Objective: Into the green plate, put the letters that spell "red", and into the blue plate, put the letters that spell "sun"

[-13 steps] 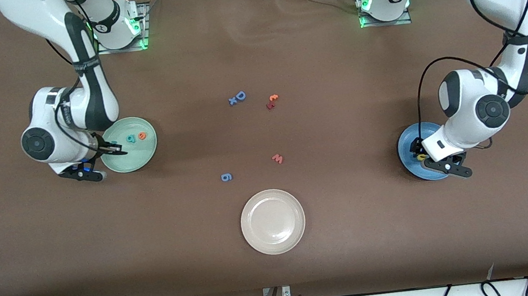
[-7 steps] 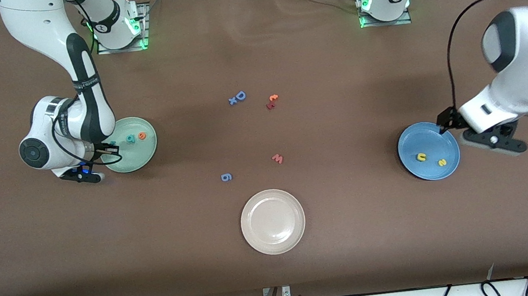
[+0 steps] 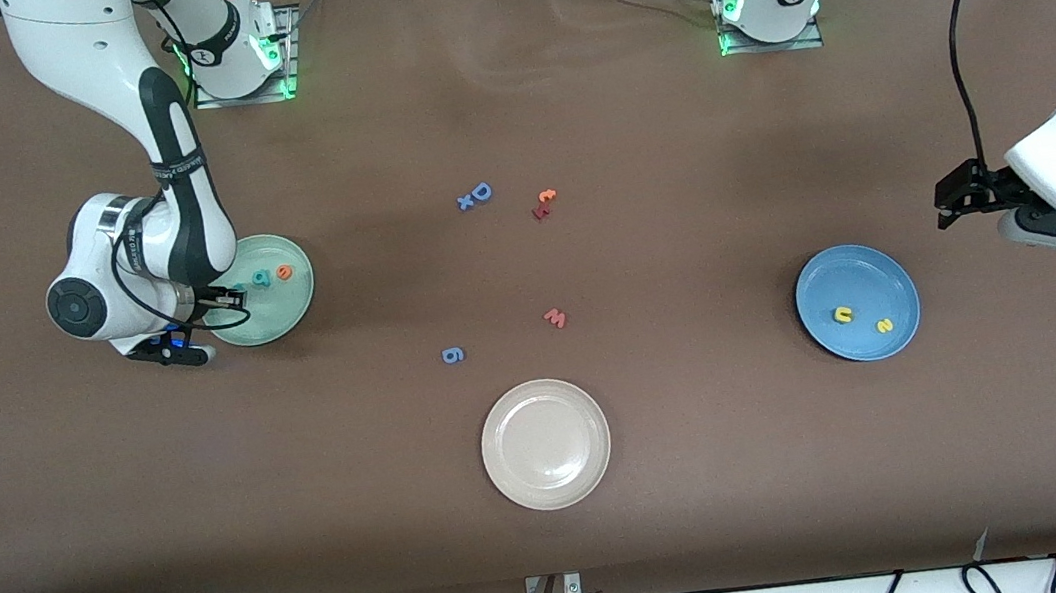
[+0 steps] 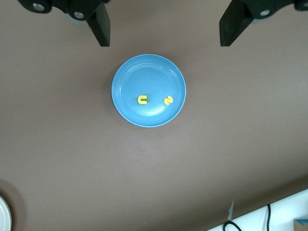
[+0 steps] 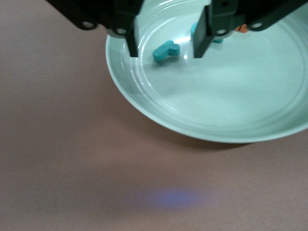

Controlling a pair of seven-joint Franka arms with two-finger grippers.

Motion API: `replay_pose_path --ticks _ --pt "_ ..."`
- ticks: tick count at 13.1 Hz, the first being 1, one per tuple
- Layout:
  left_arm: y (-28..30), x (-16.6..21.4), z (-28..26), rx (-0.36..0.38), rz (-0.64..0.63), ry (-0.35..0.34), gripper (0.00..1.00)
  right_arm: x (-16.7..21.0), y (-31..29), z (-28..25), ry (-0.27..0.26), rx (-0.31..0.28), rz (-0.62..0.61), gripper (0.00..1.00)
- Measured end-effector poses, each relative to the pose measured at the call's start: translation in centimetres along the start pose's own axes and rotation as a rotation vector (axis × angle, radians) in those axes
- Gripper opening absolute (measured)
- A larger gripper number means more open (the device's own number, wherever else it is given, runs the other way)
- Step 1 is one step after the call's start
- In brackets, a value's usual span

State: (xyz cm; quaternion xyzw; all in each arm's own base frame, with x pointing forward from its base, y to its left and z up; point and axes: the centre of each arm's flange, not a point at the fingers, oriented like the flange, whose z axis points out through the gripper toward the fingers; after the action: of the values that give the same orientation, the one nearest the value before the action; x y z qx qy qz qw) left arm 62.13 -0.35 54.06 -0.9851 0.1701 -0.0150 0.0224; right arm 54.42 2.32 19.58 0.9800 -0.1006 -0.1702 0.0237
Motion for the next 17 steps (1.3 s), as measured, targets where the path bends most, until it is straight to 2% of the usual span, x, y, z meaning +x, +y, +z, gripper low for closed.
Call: replay_pose_path --ticks 2,4,7,10,13,17 --pt "0.1 -0.2 -0.9 0.003 -0.003 0.01 1.0 0.2 -1.0 -1.2 -0.003 0.007 -0.017 0.84" --pt "0.3 -0.5 -1.4 0.0 -0.032 0.003 1.0 0.6 -2.5 -3.7 -0.019 0.022 -0.044 1.0" --pt "0.8 -0.7 -1.3 -0.009 -0.076 -0.019 1.0 0.9 -4.9 -9.6 -0.044 0.048 -0.085 1.0" --pt "1.4 -1.2 -0.9 -0.064 -0.14 -0.063 1.0 0.5 -6.1 -16.2 -0.048 0.048 -0.128 1.0" --pt "2.1 -1.1 -1.1 -0.069 -0.162 -0.07 1.0 -0.8 -8.1 -23.1 -0.008 0.009 -0.19 1.0" --pt "2.1 -1.0 -2.1 -0.064 -0.167 -0.05 1.0 -4.3 -9.2 -29.9 0.08 -0.032 -0.273 1.0"
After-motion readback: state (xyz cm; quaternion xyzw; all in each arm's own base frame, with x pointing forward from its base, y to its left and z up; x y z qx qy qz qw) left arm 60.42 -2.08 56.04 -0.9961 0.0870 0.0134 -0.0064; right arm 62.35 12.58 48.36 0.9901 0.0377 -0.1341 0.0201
